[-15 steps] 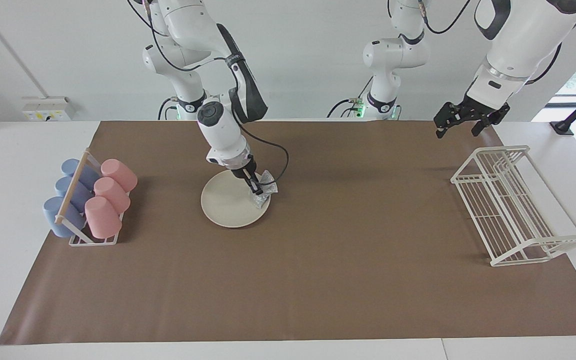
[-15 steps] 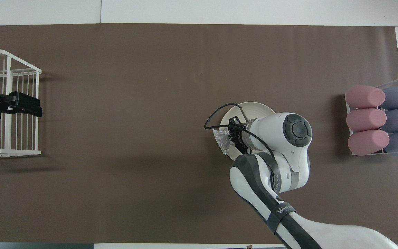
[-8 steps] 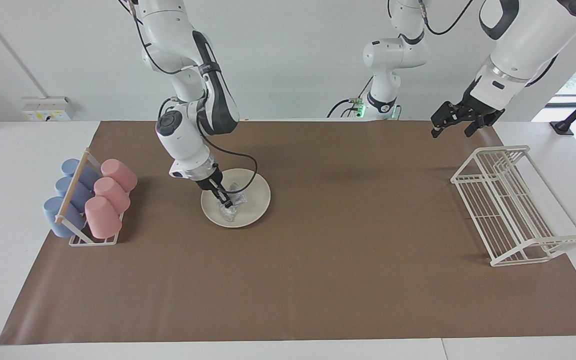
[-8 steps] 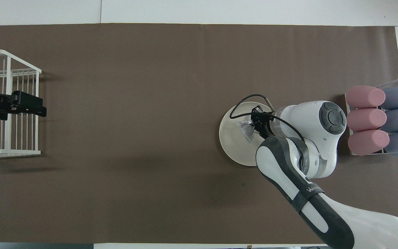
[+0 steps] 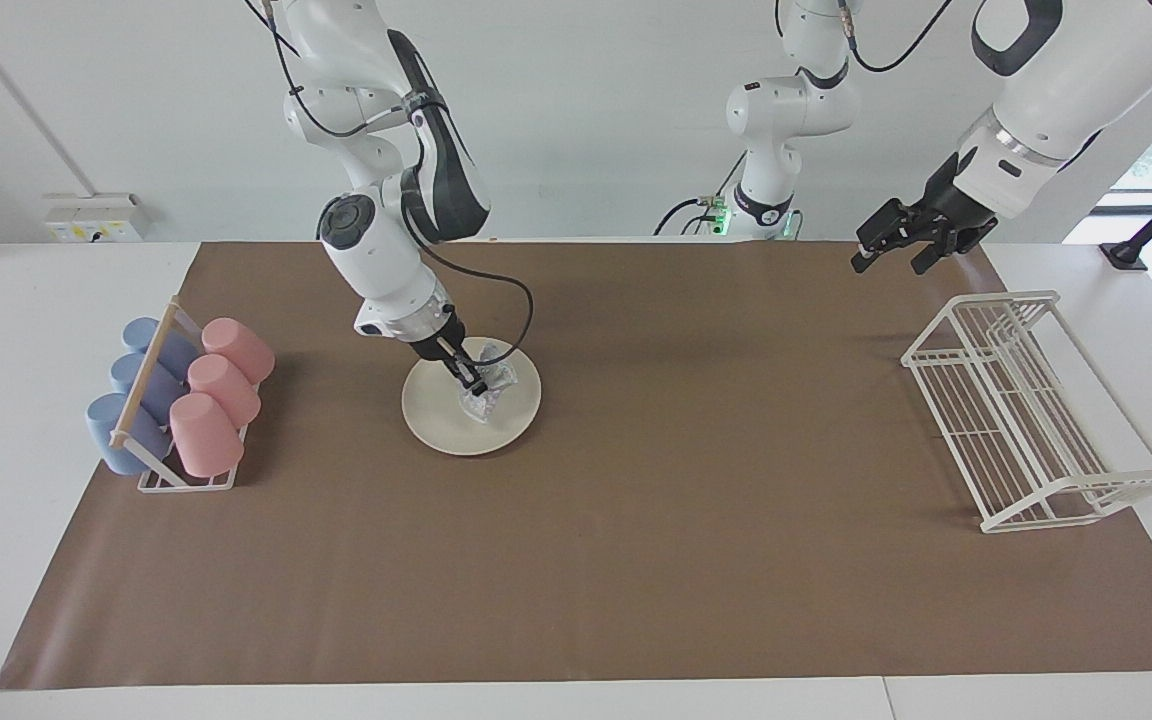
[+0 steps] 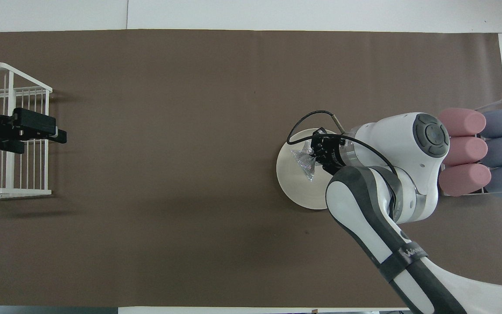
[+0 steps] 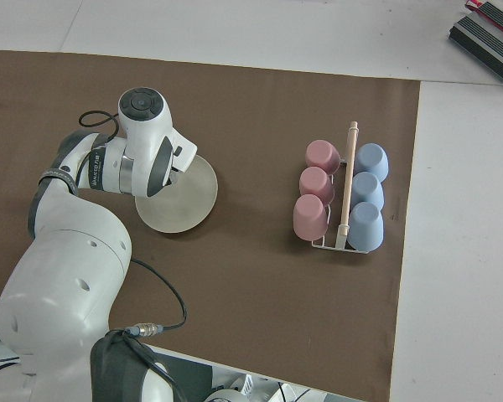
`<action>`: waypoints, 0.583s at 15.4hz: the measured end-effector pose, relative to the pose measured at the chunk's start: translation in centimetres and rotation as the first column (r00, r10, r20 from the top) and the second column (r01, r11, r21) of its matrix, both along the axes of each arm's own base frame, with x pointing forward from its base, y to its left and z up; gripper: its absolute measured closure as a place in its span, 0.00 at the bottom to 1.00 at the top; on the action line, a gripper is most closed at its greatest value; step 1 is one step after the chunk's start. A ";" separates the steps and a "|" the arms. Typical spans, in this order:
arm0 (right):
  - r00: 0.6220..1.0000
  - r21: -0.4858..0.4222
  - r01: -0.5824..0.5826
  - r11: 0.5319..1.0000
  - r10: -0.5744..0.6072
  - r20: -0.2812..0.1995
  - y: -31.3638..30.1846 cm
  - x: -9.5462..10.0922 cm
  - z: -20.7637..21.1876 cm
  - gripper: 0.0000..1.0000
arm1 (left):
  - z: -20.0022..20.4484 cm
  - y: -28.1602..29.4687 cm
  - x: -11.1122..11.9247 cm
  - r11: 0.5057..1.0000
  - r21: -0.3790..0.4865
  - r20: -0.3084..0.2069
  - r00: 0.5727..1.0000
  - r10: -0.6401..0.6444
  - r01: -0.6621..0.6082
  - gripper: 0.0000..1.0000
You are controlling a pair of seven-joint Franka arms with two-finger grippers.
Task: Wipe plate with sponge
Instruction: 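Rub the cloth around the plate surface with the right gripper, then lift the cloth off the plate with the right gripper while the left gripper reaches over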
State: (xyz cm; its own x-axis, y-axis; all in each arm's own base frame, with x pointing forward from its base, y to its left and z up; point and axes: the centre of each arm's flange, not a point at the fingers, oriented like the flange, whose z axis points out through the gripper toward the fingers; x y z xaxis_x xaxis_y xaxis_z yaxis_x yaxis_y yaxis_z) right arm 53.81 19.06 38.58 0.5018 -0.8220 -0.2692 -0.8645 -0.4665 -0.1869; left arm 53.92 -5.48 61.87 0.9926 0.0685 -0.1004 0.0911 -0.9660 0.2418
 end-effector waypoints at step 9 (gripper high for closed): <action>0.986 -0.152 0.143 0.978 -0.153 -0.059 11.6 -1.4 11.3 0.93 | -4.5 0.2 0.1 0.877 -0.445 -0.089 0.984 0.157 -0.180 0.00</action>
